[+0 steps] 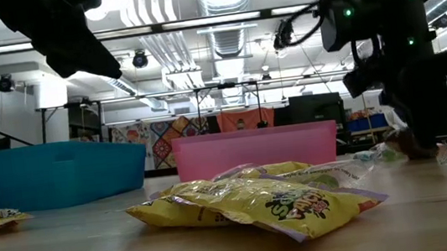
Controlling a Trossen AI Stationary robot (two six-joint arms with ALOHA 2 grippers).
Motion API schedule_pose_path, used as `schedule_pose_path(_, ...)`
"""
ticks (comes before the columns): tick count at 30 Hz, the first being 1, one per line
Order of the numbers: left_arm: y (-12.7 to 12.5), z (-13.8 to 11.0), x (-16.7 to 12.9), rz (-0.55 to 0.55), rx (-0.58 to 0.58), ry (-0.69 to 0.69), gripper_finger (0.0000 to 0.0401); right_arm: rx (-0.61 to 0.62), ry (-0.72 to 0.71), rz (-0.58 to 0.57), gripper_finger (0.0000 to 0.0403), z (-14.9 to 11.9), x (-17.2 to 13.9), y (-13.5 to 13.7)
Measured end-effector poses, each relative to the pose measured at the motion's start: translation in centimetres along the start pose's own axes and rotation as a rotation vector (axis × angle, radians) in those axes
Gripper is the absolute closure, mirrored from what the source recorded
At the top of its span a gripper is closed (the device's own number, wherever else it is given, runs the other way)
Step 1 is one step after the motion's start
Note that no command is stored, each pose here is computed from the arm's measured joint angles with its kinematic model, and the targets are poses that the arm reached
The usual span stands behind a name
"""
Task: Sort candy
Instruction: Put the brown chocolate bar into the red bin
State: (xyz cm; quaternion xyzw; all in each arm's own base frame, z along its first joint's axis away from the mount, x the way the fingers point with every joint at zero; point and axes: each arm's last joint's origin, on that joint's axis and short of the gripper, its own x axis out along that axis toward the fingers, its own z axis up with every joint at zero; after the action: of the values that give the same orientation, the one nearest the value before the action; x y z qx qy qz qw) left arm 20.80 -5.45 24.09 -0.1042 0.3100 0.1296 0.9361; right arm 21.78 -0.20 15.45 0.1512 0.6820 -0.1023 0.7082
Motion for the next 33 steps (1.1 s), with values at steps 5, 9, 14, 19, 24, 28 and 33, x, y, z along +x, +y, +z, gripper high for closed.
schedule_pose_path(5,0.0,0.0,0.0,0.000,-0.006,0.000,0.0324,0.001,-0.046,0.022,0.0388,0.1,-2.3,0.2)
schedule_pose_path(9,0.0,0.0,0.0,0.000,-0.006,0.000,0.0323,-0.004,-0.116,0.041,0.0388,0.5,-4.8,0.5)
schedule_pose_path(14,0.0,0.0,0.0,0.012,-0.006,-0.007,0.0323,-0.037,-0.267,0.041,0.0388,1.9,-8.2,1.1)
schedule_pose_path(19,0.0,0.1,0.0,0.019,-0.012,-0.022,0.0323,-0.095,-0.445,-0.015,0.0389,4.5,-11.4,1.8)
schedule_pose_path(24,-0.2,0.8,-0.2,-0.015,-0.062,-0.080,0.0323,-0.048,-0.538,-0.008,0.0389,7.6,-13.1,1.8)
schedule_pose_path(28,0.0,0.9,-0.8,-0.027,-0.106,-0.097,0.0323,0.076,-0.521,-0.022,0.0388,10.0,-13.0,0.9)
schedule_pose_path(33,0.5,1.3,-2.1,-0.048,-0.153,-0.129,0.0323,0.130,-0.434,-0.059,0.0388,12.8,-11.7,-0.4)
